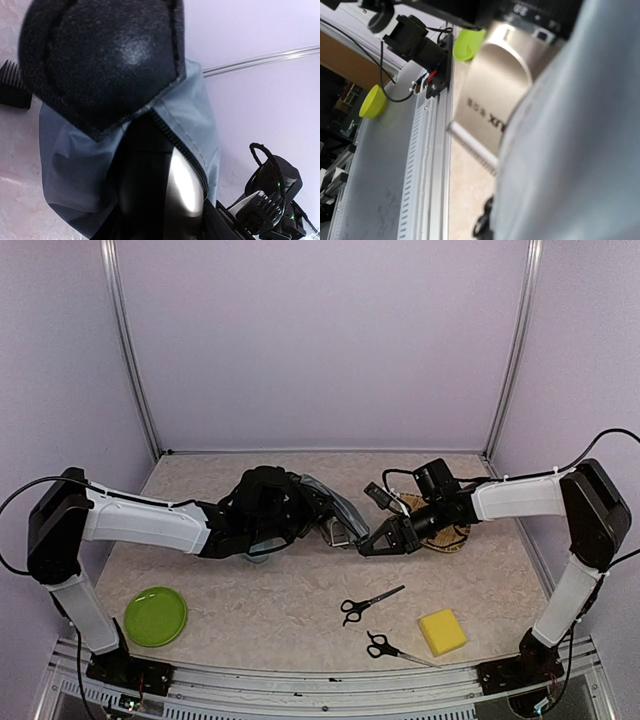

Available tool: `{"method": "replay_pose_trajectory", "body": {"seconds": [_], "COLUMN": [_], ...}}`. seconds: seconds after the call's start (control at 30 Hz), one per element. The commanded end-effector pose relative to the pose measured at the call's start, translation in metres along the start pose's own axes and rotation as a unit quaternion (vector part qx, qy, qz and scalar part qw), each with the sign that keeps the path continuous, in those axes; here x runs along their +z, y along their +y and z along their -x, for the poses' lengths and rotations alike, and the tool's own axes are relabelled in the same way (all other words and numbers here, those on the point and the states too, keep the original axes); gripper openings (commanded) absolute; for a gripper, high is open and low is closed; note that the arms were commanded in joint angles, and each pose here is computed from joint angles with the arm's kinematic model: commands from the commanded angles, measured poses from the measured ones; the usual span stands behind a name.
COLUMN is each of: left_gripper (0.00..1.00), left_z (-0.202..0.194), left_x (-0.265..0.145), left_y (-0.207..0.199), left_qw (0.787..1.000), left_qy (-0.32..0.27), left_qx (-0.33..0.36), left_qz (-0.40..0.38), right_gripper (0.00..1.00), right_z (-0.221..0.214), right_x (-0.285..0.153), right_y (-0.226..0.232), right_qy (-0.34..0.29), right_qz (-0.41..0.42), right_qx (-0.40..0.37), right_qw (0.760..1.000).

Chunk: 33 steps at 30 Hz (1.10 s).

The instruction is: Sort the hair-cutting tools

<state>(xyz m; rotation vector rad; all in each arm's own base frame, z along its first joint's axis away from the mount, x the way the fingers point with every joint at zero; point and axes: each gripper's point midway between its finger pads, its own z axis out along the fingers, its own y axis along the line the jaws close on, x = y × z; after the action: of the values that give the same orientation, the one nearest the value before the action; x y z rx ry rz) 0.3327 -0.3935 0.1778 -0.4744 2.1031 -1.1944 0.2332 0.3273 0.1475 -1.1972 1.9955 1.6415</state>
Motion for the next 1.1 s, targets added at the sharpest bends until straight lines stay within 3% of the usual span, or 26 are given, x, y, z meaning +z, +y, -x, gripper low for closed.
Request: {"method": "replay_pose_trajectory", "body": {"seconds": [0.0,0.23,0.43,0.53,0.67,0.83,1.07], "left_gripper": [0.0,0.0,0.17,0.2,0.15,0.3,0.53], "left_z": [0.045,0.036,0.005,-0.013,-0.047,-0.083,-0.082], "left_x": [-0.01,-0.003,0.009,0.018,0.04,0.066,0.065], "left_y": [-0.037,-0.044,-0.02,-0.015,0.0,0.004,0.028], "left_qw": [0.995,0.998,1.0,0.999,0.997,0.994,0.993], "left_qy": [-0.064,-0.031,0.003,0.019,0.056,0.098,0.106], "left_qx": [-0.038,-0.019,-0.013,-0.017,-0.05,-0.047,0.015], "left_qz": [-0.072,-0.055,-0.021,-0.027,-0.027,-0.018,0.039], "right_gripper": [0.0,0.0,0.0,0.0,0.0,0.0,0.0], "right_z": [-0.006,-0.01,-0.044,-0.062,-0.067,-0.066,-0.078], "right_x": [0.002,-0.001,-0.004,-0.004,-0.006,-0.016,-0.034], "right_y": [0.012,0.013,0.009,0.007,0.009,-0.009,-0.041], "right_qy": [0.008,0.022,0.072,0.084,0.082,0.082,0.117], "right_qz": [0.013,-0.006,-0.019,-0.017,-0.012,-0.042,-0.117], "right_qx": [-0.002,-0.006,-0.019,-0.009,-0.005,0.015,0.032], "right_qw": [1.0,1.0,0.997,0.996,0.997,0.996,0.986]}}
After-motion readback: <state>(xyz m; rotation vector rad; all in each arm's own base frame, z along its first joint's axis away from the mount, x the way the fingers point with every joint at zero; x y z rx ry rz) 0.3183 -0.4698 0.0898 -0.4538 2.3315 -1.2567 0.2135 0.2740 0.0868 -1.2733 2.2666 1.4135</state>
